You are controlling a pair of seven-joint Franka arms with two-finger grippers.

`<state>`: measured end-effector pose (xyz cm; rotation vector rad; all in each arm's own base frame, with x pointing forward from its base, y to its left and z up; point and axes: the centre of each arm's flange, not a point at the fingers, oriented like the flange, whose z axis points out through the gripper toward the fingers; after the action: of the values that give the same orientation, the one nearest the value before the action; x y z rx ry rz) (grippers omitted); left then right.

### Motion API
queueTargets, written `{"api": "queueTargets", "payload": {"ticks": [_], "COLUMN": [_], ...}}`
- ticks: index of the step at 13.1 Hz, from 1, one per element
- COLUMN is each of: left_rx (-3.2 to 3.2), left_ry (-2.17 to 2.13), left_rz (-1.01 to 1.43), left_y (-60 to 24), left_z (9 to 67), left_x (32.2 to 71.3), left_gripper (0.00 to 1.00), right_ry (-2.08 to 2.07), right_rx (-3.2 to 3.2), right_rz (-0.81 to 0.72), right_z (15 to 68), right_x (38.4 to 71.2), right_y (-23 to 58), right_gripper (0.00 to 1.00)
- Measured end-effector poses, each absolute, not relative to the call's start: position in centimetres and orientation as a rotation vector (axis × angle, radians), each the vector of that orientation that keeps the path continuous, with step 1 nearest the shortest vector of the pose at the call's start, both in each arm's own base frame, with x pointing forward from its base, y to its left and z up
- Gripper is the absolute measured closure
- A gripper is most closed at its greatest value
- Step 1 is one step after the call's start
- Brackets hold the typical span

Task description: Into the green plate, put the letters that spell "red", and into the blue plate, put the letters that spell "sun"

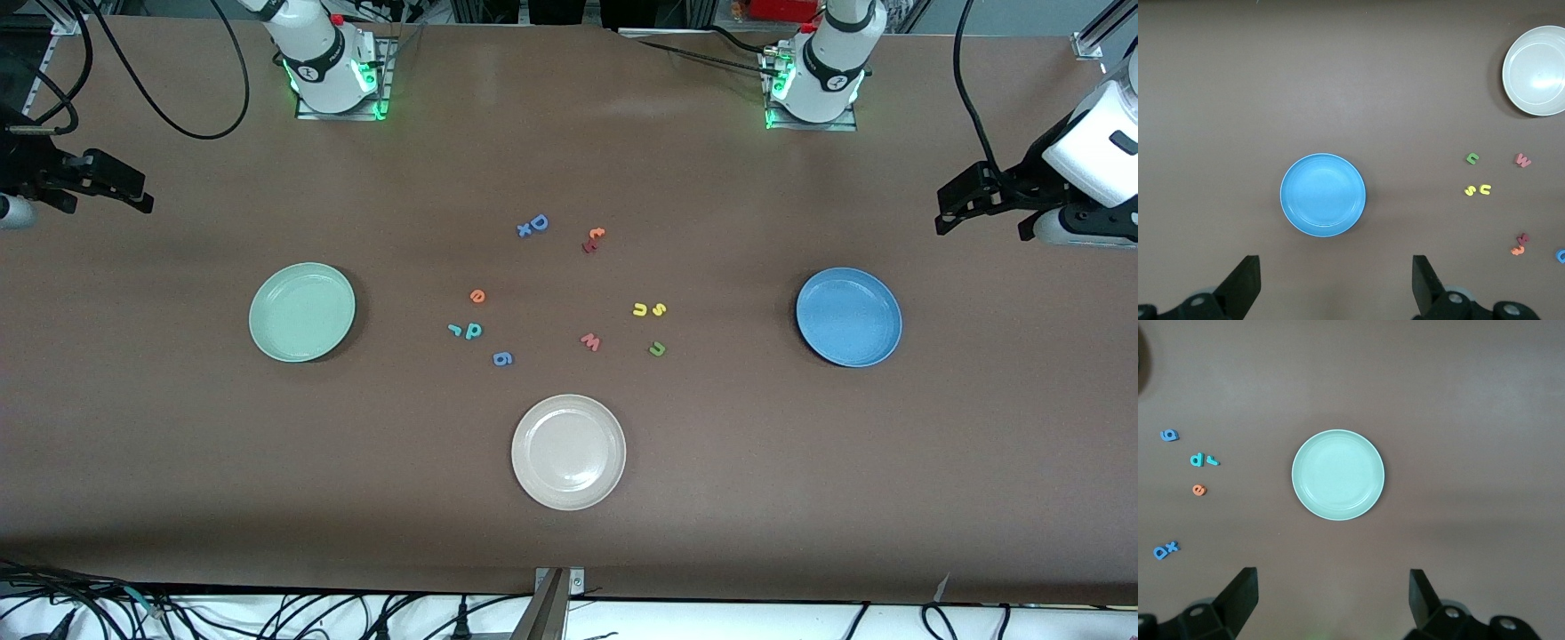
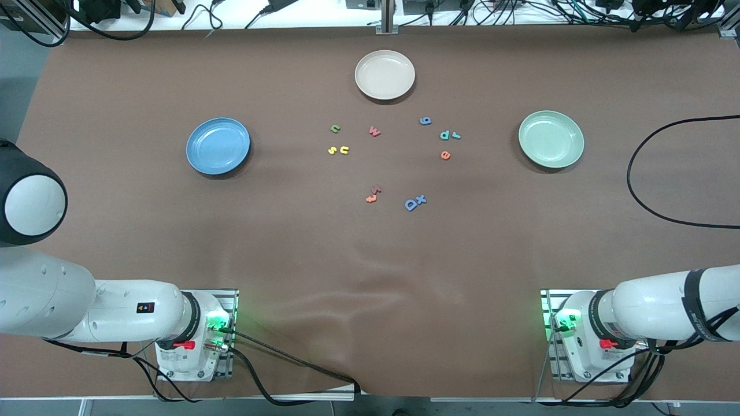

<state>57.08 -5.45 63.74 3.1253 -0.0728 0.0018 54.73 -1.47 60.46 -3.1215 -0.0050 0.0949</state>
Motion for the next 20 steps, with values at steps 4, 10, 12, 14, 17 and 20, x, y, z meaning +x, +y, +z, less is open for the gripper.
{"api": "queueTargets", "payload": {"ticks": [4, 10, 12, 14, 17, 20], "left_rx": [3.125, 3.125, 3.125, 3.125, 3.126, 3.117], "left_ry": [-0.073, -0.073, -0.073, -0.069, -0.032, 0.018], "left_rz": [0.002, 0.002, 0.002, 0.002, 0.002, 0.004], "left_y": [-5.5, -5.5, -5.5, -5.3, -3.9, -2.2], "left_z": [63.7, 63.7, 63.7, 63.7, 63.7, 63.8], "left_x": [57.1, 57.1, 57.1, 57.1, 57.2, 57.3], "left_gripper": [0.00, 0.00, 0.00, 0.00, 0.00, 0.00], "right_ry": [-0.005, -0.019, -0.026, -0.026, -0.025, -0.025], "right_rx": [-3.120, -3.120, -3.119, -3.117, -3.116, -3.116], "right_rz": [0.122, 0.139, 0.164, 0.201, 0.227, 0.220], "right_z": [60.3, 59.7, 58.6, 57.0, 56.0, 56.2], "right_x": [54.5, 54.8, 55.4, 56.2, 56.7, 56.7], "right_y": [-1.5, -1.0, -0.7, -0.7, -0.7, -0.7], "right_gripper": [0.00, 0.00, 0.00, 0.00, 0.00, 0.00]}}
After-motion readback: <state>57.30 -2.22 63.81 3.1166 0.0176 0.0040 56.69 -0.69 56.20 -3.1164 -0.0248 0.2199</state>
